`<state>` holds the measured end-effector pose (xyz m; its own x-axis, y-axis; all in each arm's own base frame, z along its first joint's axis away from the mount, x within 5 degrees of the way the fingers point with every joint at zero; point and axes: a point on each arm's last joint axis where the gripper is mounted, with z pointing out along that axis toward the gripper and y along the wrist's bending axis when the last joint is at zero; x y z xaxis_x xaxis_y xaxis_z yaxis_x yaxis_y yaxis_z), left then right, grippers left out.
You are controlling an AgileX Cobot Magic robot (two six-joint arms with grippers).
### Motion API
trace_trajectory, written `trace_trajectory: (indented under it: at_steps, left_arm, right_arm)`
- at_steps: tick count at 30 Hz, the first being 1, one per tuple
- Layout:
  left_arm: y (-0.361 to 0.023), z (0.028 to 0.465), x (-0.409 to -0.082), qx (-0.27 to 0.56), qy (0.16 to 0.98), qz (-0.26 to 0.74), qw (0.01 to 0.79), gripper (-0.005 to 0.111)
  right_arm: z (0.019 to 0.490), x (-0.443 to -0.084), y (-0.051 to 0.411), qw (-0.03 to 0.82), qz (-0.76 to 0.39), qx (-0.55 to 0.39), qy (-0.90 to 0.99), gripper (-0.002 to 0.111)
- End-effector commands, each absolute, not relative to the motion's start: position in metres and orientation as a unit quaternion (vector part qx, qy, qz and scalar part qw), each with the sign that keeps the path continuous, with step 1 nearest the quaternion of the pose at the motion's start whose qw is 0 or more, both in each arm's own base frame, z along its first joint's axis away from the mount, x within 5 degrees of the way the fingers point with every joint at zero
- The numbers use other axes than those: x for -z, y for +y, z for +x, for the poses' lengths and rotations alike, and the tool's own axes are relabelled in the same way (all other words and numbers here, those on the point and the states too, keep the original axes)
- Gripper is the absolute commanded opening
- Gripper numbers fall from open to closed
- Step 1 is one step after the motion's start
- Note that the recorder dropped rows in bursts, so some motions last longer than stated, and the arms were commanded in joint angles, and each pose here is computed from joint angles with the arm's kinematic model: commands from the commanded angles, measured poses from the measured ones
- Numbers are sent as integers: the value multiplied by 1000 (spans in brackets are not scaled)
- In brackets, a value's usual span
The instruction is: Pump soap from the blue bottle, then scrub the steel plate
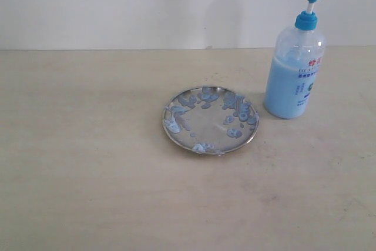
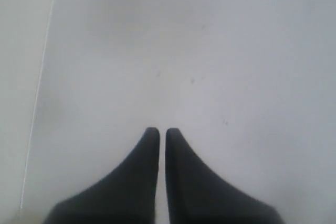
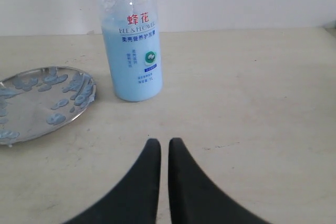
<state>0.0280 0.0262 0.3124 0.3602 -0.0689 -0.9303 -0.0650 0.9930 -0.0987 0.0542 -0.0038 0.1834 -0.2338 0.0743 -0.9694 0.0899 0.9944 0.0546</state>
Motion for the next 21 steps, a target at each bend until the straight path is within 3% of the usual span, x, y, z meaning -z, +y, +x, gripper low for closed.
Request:
trace_trajectory:
  at_steps: [1,5,10,12,16,21]
  left_arm:
    - [-8,13,-333,-85,519,135,840,4]
    - [-24,19,-315,-64,554,196,806,4]
    - [-25,45,-249,45,653,133,744,4]
    - [-26,47,-238,62,663,124,736,4]
    - [-19,47,-247,-1,639,128,758,4]
    - [-10,33,-294,-121,569,141,801,4]
  right_arm:
    - [54,-184,-3,620,52,3,783,2]
    - [54,-184,-3,620,52,3,783,2]
    - [54,-184,-3,620,52,3,783,2]
    - [54,-184,-3,620,52,3,783,2]
    - [54,-184,-3,620,52,3,783,2]
    - [54,-184,-3,620,52,3,783,2]
